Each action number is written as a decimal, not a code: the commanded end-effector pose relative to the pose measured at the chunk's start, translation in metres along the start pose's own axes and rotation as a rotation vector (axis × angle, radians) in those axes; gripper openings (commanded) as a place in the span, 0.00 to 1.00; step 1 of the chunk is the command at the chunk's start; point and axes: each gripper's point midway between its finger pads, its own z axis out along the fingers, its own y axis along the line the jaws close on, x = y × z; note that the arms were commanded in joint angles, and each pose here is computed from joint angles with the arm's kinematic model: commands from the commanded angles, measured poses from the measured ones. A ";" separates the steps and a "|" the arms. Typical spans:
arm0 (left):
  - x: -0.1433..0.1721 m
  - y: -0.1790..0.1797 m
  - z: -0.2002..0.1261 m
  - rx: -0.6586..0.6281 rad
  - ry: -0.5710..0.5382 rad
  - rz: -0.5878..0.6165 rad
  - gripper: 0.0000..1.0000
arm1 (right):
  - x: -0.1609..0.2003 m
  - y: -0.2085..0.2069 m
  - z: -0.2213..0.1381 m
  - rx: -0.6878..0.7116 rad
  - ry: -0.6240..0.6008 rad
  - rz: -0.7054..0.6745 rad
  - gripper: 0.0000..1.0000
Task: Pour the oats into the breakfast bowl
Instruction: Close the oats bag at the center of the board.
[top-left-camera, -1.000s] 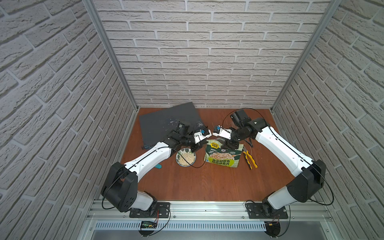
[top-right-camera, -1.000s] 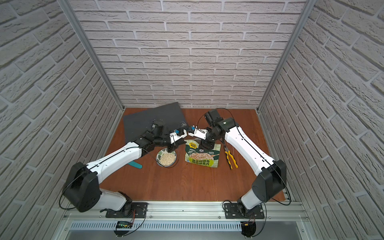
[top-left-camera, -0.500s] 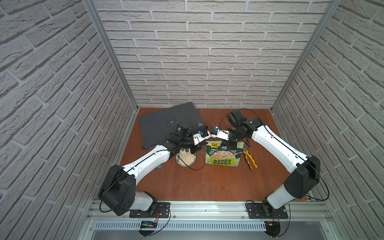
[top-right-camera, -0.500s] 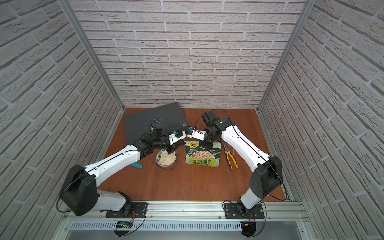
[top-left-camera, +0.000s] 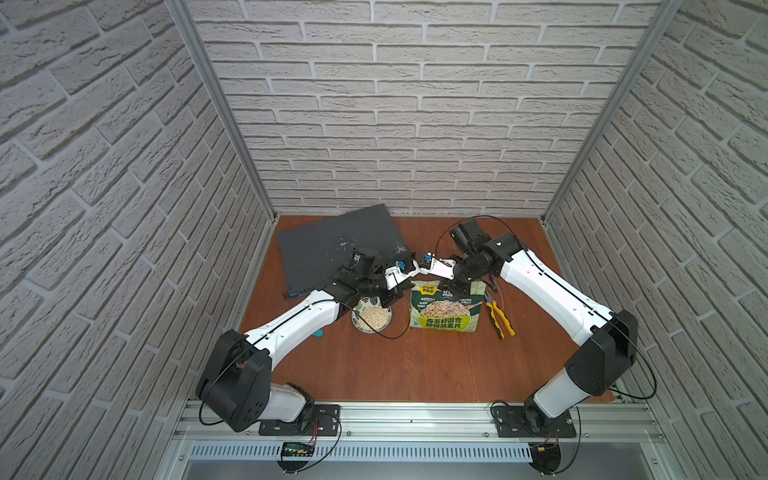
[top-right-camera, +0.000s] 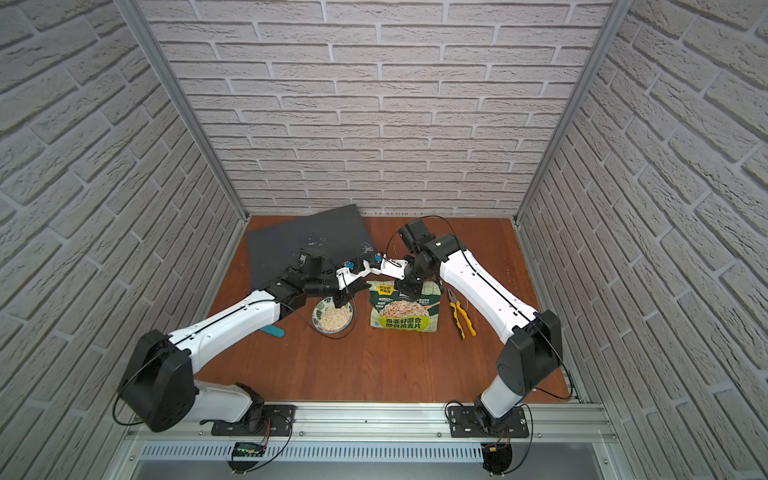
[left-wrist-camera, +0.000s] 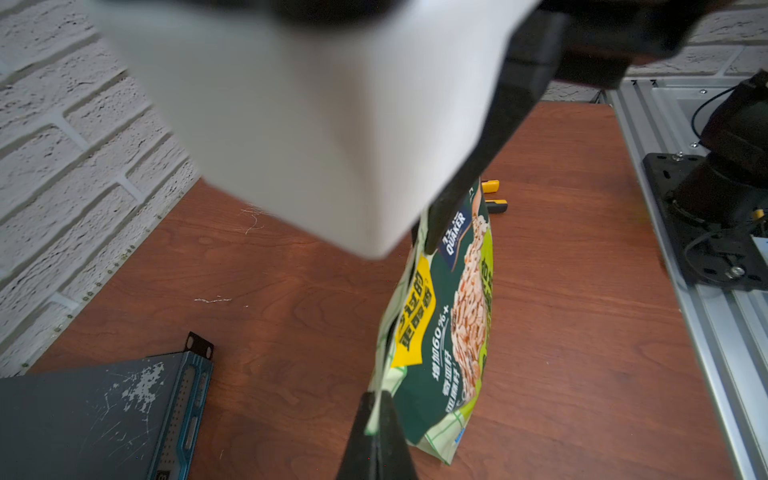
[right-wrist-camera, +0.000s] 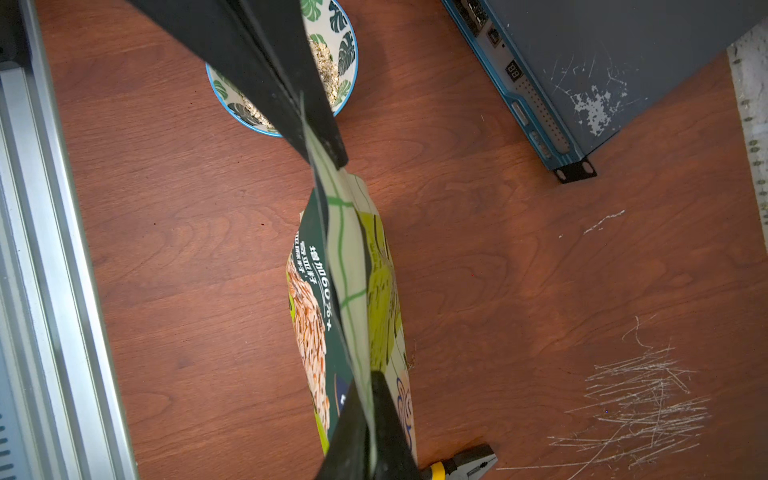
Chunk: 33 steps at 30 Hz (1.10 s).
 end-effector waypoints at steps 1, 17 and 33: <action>-0.028 0.006 -0.011 -0.039 -0.099 0.060 0.00 | 0.004 -0.008 -0.010 0.031 0.005 0.001 0.20; -0.026 0.008 -0.012 -0.049 -0.089 0.058 0.00 | 0.036 -0.019 -0.020 0.077 0.082 0.040 0.07; -0.026 0.007 -0.003 -0.032 -0.081 0.058 0.06 | 0.040 -0.019 -0.036 0.104 0.040 0.079 0.06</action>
